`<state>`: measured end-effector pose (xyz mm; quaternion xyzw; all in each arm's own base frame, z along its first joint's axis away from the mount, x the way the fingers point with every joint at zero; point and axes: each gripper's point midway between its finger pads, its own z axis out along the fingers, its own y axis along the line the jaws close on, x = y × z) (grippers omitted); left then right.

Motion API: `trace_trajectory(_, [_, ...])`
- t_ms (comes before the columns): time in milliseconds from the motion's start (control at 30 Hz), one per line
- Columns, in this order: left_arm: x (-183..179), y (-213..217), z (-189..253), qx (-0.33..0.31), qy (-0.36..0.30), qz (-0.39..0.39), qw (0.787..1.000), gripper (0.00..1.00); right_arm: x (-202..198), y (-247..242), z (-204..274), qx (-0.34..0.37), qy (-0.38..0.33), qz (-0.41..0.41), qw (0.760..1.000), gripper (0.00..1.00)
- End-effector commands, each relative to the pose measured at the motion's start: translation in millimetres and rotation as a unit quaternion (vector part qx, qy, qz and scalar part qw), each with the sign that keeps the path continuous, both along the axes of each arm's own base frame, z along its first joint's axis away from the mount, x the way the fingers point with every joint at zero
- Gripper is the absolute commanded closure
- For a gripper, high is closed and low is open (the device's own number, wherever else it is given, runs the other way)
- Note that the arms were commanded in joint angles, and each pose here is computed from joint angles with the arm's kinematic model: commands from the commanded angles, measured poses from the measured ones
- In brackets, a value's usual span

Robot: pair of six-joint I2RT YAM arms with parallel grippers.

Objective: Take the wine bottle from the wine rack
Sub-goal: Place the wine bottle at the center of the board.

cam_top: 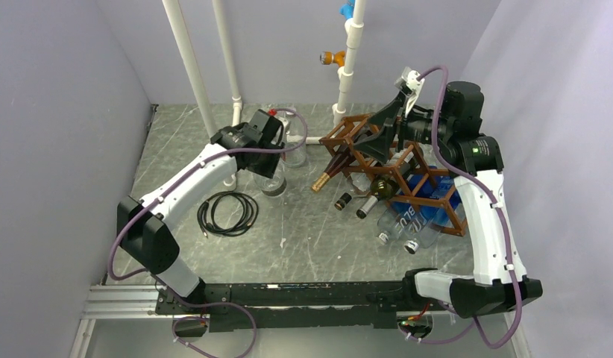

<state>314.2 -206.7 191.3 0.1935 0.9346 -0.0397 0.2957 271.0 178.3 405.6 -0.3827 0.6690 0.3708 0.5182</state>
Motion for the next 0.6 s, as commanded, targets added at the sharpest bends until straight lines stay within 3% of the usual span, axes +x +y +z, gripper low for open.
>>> trace_trajectory(0, [45.6, 0.2, 55.6, -0.06, -0.089, 0.026, 0.994, 1.0, -7.6, -4.0, 13.0, 0.017, -0.025, 0.012, 0.999, 0.0])
trace_trajectory(567, [121.2, 37.5, 58.4, -0.05, -0.096, 0.089, 0.99, 1.0, -5.4, -27.1, 12.2, 0.043, -0.007, -0.007, 0.999, 0.0])
